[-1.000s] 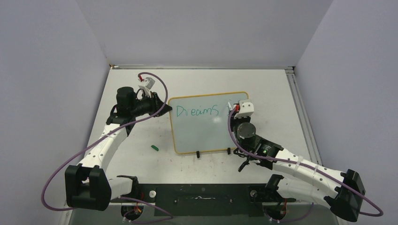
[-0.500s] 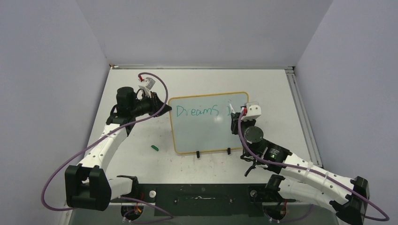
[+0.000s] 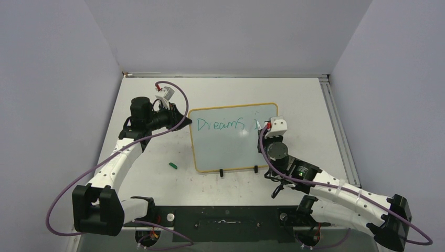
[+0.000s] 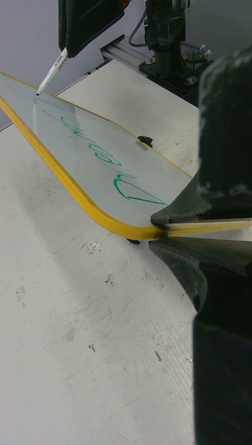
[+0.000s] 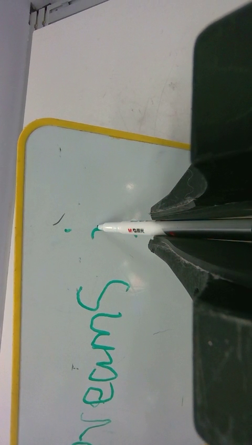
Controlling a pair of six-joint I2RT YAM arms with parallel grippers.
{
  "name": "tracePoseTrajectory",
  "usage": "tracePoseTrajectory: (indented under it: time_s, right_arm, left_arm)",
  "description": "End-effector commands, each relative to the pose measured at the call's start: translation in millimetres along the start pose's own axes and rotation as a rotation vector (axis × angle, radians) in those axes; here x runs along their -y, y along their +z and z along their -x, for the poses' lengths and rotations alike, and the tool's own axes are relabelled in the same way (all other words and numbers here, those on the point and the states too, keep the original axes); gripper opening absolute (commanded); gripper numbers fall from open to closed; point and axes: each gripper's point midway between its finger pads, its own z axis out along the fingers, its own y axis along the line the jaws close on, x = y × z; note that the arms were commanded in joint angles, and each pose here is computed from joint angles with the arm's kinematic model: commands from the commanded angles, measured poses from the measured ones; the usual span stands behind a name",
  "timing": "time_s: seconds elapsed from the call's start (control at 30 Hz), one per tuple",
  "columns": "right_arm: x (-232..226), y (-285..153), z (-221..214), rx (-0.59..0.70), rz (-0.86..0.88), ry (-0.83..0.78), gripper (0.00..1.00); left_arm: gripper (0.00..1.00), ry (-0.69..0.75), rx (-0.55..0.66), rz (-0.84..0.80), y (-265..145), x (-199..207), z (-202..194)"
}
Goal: Write a sentence on the whiteboard
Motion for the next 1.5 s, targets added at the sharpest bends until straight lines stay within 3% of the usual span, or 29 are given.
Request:
tracePoseTrajectory:
  time_s: [0.0,0.8,1.47]
  right_arm:
    - [6,5,0,0.009,-0.036,0.005,0.05]
    - [9,-7,-46,-0.120,-0.037,0.032,0.05]
    - [5,6,2,0.029,-0.066,0.014,0.05]
  left_arm:
    - [0.00,0.044,0.022,-0.013,1,7,15]
    - [0.00,0.049,0.022,-0.022,1,11,15]
    - [0.00,0.078,0.013,-0.017,0,12,13]
